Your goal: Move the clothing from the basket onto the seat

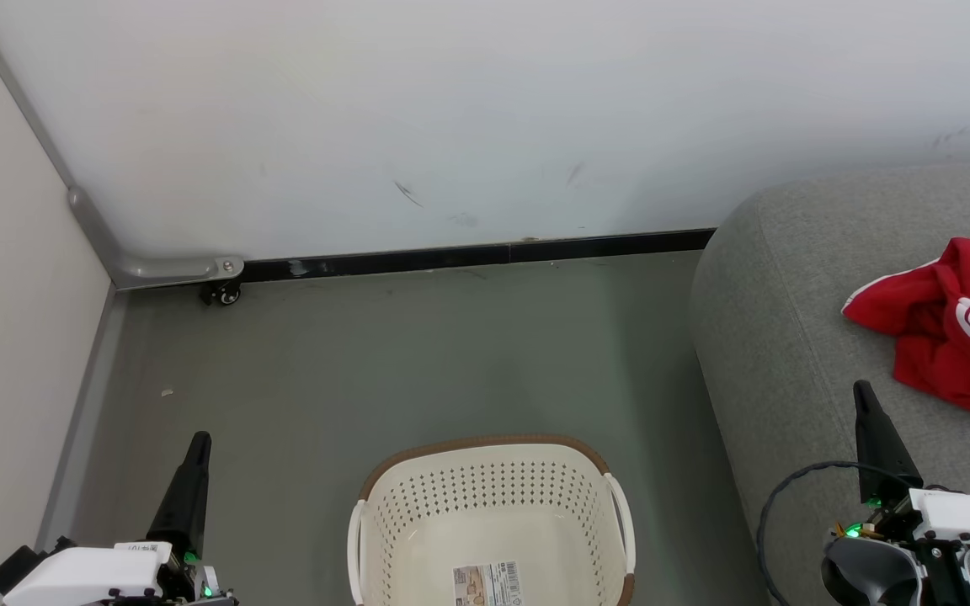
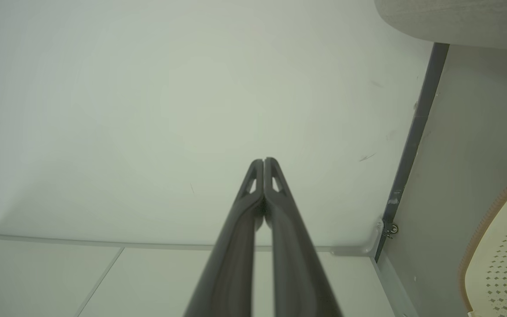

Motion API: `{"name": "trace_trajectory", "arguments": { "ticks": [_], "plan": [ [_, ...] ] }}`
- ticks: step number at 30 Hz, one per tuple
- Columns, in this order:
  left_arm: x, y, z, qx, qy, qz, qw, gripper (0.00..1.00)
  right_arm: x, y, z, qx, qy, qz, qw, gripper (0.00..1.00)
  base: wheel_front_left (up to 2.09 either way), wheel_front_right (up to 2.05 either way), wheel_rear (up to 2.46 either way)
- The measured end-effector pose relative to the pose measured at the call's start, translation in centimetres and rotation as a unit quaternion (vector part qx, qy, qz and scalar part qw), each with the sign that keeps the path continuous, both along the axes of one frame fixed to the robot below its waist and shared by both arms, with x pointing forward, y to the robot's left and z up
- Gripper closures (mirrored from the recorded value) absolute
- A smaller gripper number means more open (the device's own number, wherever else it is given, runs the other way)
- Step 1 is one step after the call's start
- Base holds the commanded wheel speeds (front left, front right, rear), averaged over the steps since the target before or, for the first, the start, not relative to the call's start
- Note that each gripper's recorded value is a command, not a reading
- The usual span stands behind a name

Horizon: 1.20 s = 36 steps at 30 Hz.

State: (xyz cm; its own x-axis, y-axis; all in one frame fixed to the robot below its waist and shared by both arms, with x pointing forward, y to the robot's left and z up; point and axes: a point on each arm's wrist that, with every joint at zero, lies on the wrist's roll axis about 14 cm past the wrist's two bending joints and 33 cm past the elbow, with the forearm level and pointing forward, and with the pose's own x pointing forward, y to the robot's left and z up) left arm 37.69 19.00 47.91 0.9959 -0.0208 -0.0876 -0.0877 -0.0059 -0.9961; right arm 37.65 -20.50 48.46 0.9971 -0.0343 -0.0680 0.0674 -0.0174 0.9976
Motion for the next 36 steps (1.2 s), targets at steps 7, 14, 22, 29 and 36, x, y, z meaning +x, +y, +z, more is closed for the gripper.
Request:
{"name": "trace_trajectory", "arguments": {
  "ticks": [7,14,22,29,36],
  "plan": [
    [0.00,-0.01,0.01,0.000,0.000,0.000,1.000,1.00,0.01,0.00,-0.01,0.000,0.000,0.001,1.000,1.00,0.00,0.00,0.00],
    [0.00,-0.01,0.01,0.000,0.000,0.000,1.000,1.00,0.01,-0.02,0.00,0.000,0.000,0.000,1.000,1.00,0.00,0.00,0.00],
    [0.01,-0.03,0.03,0.000,0.000,0.000,1.000,1.00,0.01,-0.05,-0.02,0.000,0.000,0.000,1.000,1.00,0.00,0.00,0.00],
    [0.01,-0.03,0.04,0.000,-0.001,0.000,1.000,1.00,0.01,-0.06,-0.02,0.000,0.000,0.000,1.000,1.00,0.00,0.00,0.00],
    [0.01,-0.05,0.04,0.000,-0.001,-0.001,1.000,1.00,0.00,-0.08,-0.02,0.000,0.000,0.000,1.000,1.00,0.00,0.00,0.00]
  ]
}}
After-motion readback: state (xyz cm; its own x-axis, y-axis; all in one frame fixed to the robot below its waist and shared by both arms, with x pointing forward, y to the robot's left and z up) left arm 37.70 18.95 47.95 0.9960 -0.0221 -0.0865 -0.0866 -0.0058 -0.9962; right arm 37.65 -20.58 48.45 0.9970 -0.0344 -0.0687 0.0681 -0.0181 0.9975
